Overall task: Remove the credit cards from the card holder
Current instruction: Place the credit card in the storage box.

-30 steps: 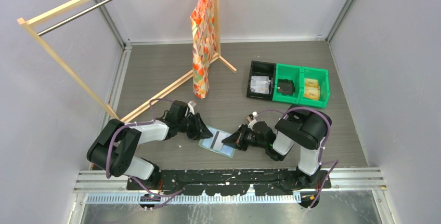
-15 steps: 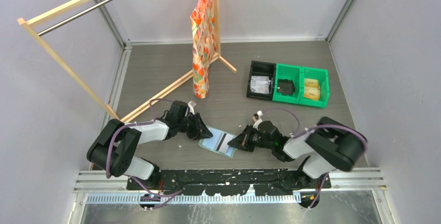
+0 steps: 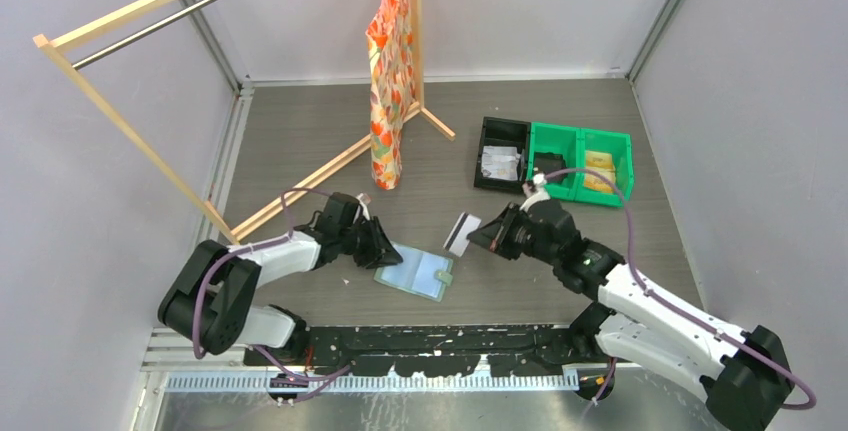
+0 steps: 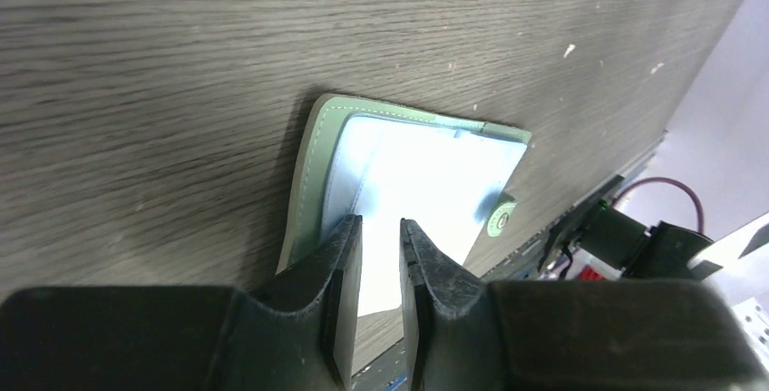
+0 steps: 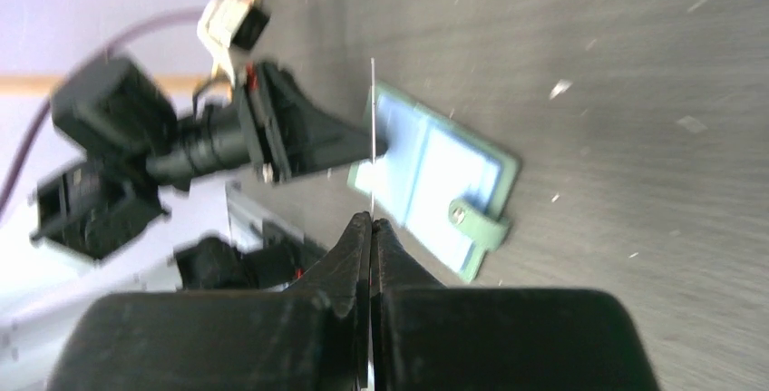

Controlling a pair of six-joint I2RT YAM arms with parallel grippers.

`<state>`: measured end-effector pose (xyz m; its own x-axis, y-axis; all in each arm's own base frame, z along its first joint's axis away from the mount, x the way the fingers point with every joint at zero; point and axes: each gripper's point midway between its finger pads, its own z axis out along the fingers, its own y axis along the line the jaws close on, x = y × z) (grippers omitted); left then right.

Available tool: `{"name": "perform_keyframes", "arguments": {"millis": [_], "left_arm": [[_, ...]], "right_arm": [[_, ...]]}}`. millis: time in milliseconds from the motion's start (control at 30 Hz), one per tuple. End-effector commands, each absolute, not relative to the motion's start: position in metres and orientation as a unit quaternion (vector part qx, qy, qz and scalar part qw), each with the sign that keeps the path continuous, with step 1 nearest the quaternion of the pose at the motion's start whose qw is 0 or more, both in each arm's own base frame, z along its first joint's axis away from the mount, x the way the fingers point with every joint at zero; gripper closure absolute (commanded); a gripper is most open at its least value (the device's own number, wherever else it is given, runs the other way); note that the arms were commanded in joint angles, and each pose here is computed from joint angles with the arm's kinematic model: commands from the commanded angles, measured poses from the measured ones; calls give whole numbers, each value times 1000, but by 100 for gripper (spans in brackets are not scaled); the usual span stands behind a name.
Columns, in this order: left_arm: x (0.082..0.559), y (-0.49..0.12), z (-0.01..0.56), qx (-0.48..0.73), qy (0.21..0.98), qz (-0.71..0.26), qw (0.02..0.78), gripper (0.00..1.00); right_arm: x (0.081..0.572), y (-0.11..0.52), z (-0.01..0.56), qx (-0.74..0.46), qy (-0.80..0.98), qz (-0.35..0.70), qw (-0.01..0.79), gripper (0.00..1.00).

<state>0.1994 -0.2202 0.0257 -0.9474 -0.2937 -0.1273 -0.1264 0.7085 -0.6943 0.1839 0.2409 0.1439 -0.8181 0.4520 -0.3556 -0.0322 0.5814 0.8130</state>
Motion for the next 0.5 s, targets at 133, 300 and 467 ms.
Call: {"name": "perform_keyframes", "arguments": {"millis": [133, 300, 467], "left_arm": [[201, -192, 38, -112, 938, -291, 150, 75], [197, -190, 53, -109, 934, -299, 163, 74], [198, -189, 59, -109, 932, -301, 172, 73]], "right_arm": [[266, 187, 203, 240, 823, 312, 411, 99], [313, 152, 241, 151, 868, 86, 465, 99], [343, 119, 265, 120, 874, -110, 458, 99]]}}
